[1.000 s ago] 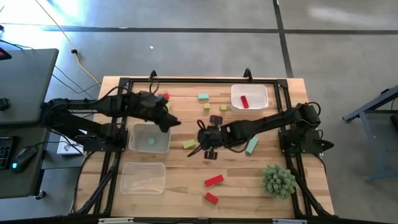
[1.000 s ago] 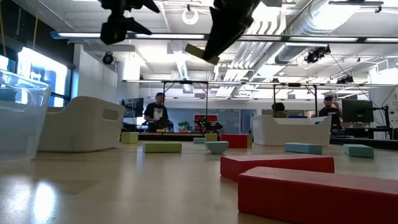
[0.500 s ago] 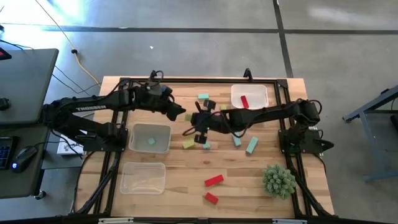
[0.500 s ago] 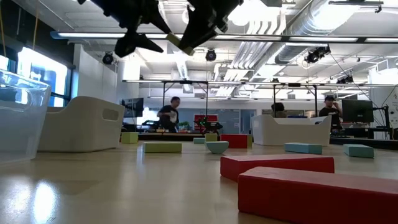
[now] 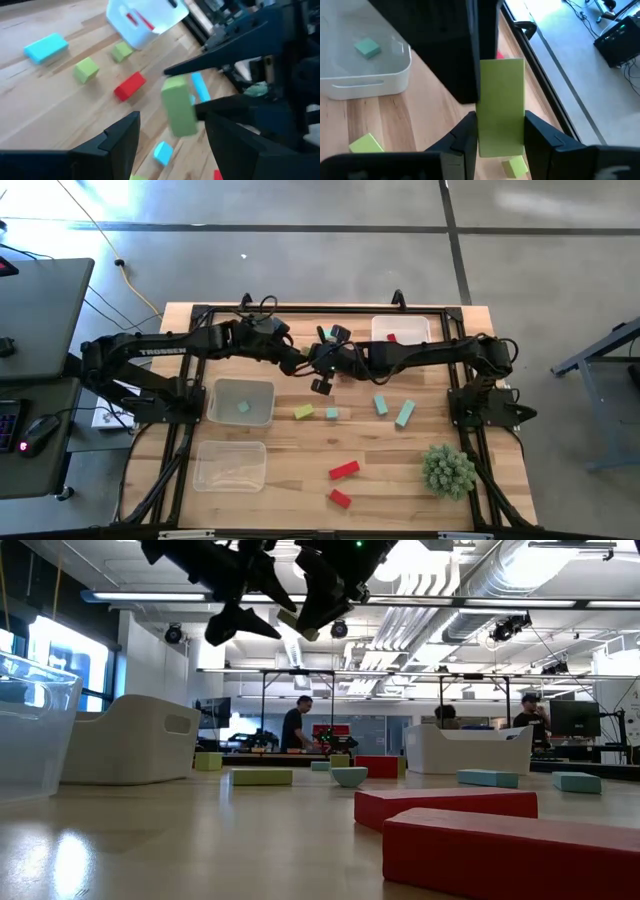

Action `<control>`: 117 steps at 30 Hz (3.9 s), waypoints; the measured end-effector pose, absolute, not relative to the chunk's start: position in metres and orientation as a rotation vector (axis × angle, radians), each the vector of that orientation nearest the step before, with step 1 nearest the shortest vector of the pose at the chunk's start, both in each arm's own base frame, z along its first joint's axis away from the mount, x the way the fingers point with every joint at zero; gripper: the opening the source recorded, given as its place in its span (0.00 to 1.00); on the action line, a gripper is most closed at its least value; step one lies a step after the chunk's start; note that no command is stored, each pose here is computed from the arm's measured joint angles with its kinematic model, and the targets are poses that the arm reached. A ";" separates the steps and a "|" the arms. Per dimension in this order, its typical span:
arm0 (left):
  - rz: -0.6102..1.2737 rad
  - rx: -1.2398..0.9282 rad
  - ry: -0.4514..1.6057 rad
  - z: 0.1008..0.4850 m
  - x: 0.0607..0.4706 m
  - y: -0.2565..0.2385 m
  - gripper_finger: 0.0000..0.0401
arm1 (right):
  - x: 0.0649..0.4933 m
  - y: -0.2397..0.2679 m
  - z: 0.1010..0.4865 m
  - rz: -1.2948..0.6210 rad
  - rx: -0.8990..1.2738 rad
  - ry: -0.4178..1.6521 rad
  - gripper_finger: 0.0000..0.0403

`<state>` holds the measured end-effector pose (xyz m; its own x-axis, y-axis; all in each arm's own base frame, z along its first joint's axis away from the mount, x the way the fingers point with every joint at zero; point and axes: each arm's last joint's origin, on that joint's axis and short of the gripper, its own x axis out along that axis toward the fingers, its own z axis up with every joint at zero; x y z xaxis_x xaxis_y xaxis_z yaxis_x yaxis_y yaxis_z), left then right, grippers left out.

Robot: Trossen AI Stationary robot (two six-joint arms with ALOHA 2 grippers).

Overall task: Sort & place blocks by color
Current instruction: Put the green block into the transparent bin, then put the red block into the white bin

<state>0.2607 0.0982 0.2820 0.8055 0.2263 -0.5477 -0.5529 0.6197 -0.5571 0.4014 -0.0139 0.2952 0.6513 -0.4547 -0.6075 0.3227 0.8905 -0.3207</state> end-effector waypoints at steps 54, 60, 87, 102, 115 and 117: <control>0.351 -0.589 0.722 0.284 0.233 0.060 0.08 | 0.396 0.004 0.287 -0.399 0.055 0.802 0.39; 0.229 -0.564 0.866 0.291 0.206 0.035 0.08 | 0.394 0.007 0.284 -0.323 0.204 0.842 0.39; -0.012 -0.504 1.301 0.279 0.160 -0.080 0.09 | 0.392 0.042 0.284 -0.051 0.397 0.905 0.39; 0.000 -0.494 1.434 0.249 0.178 -0.126 0.25 | 0.382 0.092 0.283 0.067 0.335 0.943 0.39; 0.054 -0.608 1.397 0.243 0.190 -0.136 0.30 | 0.363 0.129 0.277 0.223 0.155 1.050 0.39; 0.032 -0.647 1.357 0.247 0.191 -0.137 0.30 | 0.361 0.136 0.275 0.238 0.136 1.061 0.39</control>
<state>0.1911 -0.1365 0.2474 0.2397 -0.3409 -0.9090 -0.3840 0.8267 -0.4112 0.3608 0.1358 0.2752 0.4658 0.2589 -0.8461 -0.1281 0.9659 0.2250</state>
